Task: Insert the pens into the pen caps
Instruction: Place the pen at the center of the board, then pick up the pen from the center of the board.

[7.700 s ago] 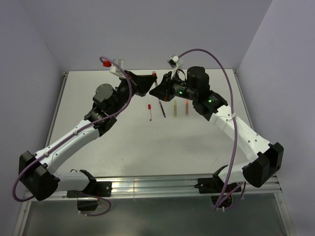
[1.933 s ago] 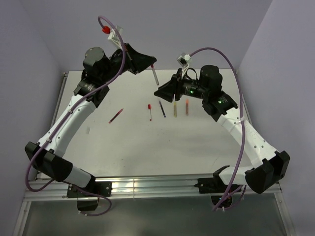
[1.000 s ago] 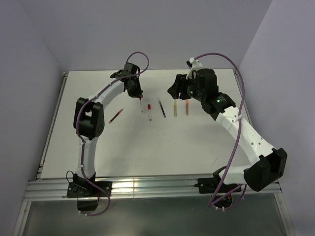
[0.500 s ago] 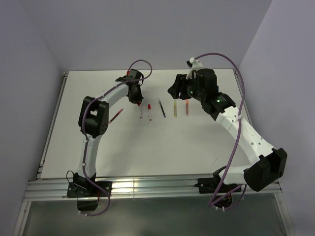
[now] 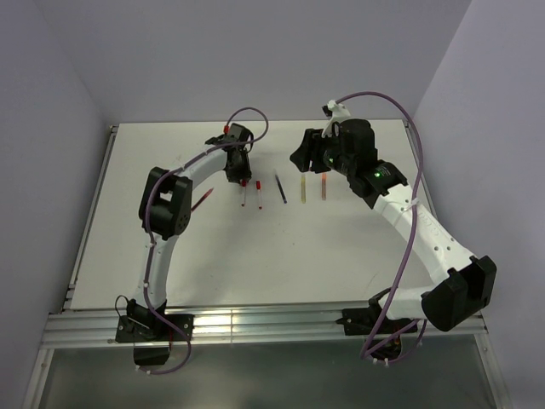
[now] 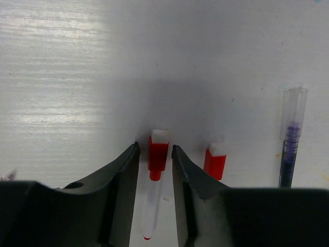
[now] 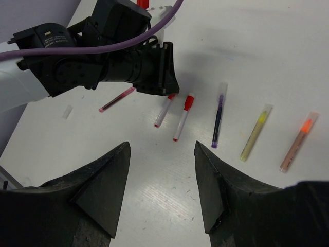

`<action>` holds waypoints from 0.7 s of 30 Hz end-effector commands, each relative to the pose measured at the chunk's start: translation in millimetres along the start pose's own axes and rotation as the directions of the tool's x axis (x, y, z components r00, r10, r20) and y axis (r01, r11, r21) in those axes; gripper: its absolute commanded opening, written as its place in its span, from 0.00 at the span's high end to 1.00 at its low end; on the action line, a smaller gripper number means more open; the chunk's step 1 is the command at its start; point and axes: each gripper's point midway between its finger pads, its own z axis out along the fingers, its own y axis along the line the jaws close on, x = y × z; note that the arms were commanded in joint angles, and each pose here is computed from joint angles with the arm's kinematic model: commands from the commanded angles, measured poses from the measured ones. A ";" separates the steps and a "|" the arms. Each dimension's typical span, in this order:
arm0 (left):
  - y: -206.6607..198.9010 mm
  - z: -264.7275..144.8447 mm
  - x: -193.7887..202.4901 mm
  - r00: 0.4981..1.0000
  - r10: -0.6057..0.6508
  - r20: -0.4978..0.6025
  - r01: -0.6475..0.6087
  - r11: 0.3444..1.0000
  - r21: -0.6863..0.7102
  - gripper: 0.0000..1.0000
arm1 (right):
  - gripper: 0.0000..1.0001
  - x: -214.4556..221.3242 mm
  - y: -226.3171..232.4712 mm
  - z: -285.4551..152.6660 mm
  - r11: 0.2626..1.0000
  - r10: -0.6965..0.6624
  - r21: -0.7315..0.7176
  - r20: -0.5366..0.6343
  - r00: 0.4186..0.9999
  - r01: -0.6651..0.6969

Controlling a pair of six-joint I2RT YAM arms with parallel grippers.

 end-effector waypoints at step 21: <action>66.3 -101.6 -18.5 0.975 0.108 0.192 -0.061 0.970 -0.237 0.60 | 0.40 -16.6 9.7 -12.2 0.999 0.003 -0.032 0.043 0.999 -0.002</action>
